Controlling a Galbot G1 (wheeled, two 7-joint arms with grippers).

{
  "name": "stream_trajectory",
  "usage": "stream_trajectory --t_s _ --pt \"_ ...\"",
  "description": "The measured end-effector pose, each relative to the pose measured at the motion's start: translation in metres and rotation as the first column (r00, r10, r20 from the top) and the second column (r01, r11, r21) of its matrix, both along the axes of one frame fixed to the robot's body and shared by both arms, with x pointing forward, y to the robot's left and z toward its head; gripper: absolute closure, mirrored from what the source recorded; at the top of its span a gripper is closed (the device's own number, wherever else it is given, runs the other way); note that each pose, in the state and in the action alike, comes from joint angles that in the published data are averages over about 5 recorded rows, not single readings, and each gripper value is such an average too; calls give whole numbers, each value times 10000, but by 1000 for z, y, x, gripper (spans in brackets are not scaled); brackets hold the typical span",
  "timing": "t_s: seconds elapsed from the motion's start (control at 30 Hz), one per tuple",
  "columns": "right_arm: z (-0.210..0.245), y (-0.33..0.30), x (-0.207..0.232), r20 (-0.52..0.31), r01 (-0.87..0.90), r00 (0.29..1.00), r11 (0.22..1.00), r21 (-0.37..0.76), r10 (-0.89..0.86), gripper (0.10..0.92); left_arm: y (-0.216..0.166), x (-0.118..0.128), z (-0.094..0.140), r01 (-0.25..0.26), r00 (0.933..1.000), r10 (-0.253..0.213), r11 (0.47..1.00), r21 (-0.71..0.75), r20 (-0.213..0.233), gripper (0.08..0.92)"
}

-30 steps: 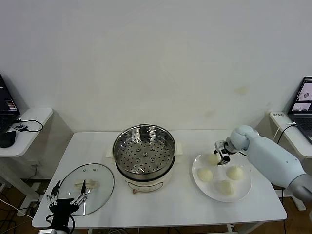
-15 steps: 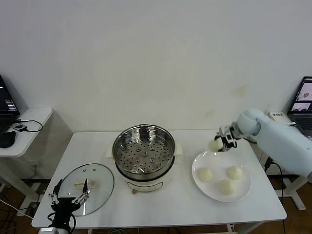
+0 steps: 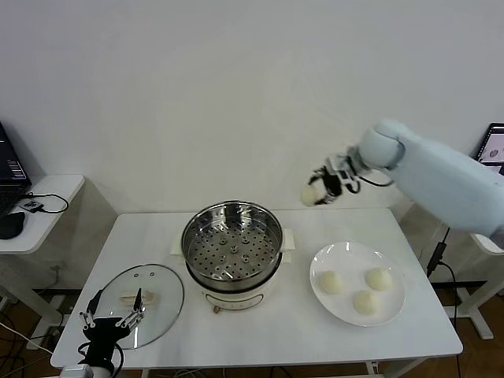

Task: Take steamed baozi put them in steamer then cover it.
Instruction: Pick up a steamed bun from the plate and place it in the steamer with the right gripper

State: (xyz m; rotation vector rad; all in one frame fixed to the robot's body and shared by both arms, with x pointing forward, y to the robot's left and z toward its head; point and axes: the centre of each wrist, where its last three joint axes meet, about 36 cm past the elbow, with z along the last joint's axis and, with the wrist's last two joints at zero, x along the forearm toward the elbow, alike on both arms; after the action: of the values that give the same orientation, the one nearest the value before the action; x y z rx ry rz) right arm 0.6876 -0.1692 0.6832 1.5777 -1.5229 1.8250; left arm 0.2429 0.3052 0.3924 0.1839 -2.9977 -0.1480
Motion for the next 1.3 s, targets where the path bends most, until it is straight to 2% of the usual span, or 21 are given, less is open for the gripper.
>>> stream_trajectory --t_s 0.3,0.6,0.87,1.17,1.3 --pt "-23 83 -2 51 -1968 9803 9786 -600 1974 420 -2 -3 -2 -18 10000 18 10000 -28 10 177" --pt "-63 132 -1 289 -3764 9217 9097 -1754 3869 415 -3 -5 -5 -86 10000 87 9999 -83 33 177" --pt "-88 153 5 540 -4835 8567 8350 -2627 5130 412 -3 -4 -5 -120 9999 121 9999 -104 84 177" --pt "-104 156 15 599 -5347 8120 7811 -3225 5806 413 -2 0 -4 -87 9998 89 9999 -106 173 177" --pt "-107 154 18 620 -5474 8003 7690 -3302 5963 370 -2 1 -3 -85 9998 87 9999 -105 188 177"
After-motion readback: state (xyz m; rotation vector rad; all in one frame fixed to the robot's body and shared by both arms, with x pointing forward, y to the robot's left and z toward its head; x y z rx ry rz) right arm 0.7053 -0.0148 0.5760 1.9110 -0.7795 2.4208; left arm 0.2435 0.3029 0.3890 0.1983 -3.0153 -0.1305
